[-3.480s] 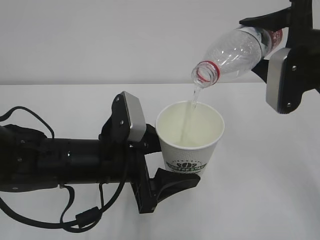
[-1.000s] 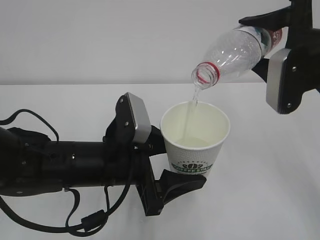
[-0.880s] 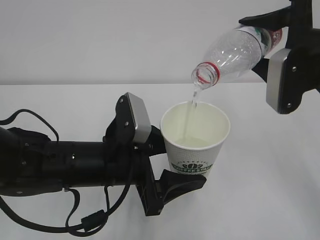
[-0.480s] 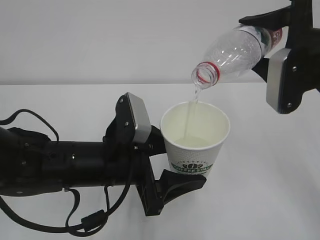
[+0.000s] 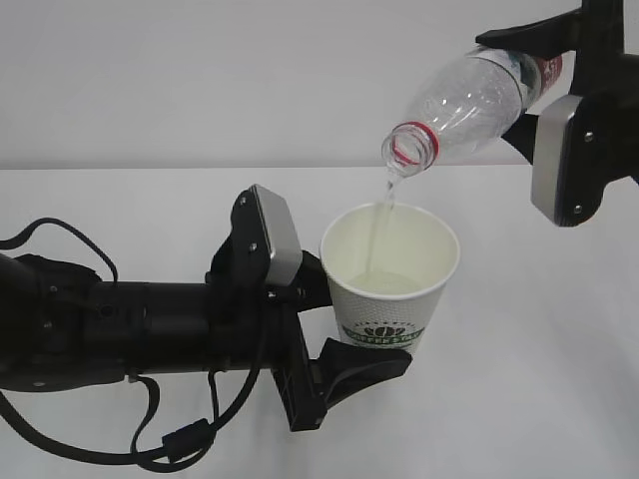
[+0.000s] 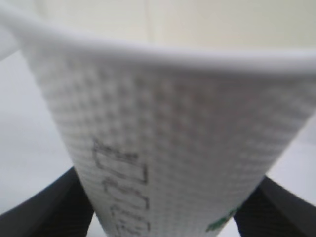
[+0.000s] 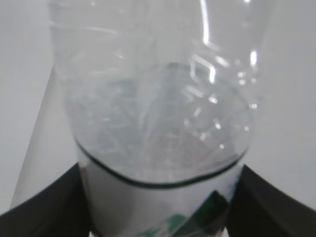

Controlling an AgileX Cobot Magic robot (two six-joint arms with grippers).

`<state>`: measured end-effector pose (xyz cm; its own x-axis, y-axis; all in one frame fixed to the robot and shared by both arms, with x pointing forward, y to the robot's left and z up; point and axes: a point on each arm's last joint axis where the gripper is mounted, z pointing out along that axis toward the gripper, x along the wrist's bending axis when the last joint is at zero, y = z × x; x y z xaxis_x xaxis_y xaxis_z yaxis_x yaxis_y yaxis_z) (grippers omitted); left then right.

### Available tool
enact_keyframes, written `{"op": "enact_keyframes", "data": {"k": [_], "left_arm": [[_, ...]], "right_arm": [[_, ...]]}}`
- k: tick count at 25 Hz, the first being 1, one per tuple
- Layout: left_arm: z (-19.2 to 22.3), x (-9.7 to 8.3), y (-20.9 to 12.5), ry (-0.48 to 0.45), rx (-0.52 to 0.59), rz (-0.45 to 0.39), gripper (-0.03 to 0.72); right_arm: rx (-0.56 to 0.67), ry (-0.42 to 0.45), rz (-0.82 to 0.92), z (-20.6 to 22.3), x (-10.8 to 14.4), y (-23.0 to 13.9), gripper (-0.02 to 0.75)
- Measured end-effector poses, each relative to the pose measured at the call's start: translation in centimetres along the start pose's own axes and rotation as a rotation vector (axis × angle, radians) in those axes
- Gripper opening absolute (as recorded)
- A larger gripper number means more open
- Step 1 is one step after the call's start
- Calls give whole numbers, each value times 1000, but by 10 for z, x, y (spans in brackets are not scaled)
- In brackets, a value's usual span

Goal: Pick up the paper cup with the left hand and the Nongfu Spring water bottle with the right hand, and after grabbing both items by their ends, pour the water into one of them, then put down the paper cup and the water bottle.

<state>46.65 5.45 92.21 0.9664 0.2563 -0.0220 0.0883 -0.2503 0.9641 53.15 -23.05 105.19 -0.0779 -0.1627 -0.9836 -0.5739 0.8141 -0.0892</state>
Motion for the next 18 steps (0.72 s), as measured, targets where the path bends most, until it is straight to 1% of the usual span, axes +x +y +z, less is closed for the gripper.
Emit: {"op": "enact_keyframes", "data": {"k": [18], "left_arm": [[0,0,-1,-1,3,-2,589]], "right_arm": [[-1,-3,-2,0,-1,0,528]]}}
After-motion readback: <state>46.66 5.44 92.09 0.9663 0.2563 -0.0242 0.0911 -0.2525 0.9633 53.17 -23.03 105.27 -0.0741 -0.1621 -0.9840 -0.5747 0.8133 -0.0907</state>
